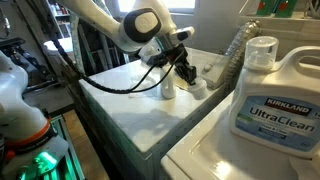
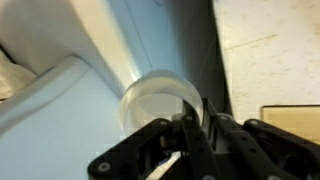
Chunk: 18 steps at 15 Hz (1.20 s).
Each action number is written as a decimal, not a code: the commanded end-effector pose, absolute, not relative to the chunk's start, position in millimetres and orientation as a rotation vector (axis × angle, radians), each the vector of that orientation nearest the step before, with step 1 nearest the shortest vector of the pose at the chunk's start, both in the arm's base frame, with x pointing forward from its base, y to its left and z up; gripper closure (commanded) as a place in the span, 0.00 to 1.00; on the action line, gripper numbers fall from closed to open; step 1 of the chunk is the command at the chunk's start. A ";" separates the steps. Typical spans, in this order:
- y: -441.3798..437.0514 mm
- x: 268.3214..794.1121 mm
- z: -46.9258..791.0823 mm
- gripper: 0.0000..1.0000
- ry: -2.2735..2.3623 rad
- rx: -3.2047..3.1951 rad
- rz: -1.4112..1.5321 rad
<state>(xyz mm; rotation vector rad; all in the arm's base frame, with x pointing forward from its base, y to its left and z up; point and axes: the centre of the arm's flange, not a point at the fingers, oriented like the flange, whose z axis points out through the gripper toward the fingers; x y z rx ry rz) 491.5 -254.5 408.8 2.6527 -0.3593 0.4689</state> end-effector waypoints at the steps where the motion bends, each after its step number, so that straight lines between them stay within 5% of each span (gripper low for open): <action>1: -188.0 470.7 393.9 0.97 -0.179 2.806 0.398; 18: -89.1 458.5 301.3 0.97 0.301 2.713 -0.041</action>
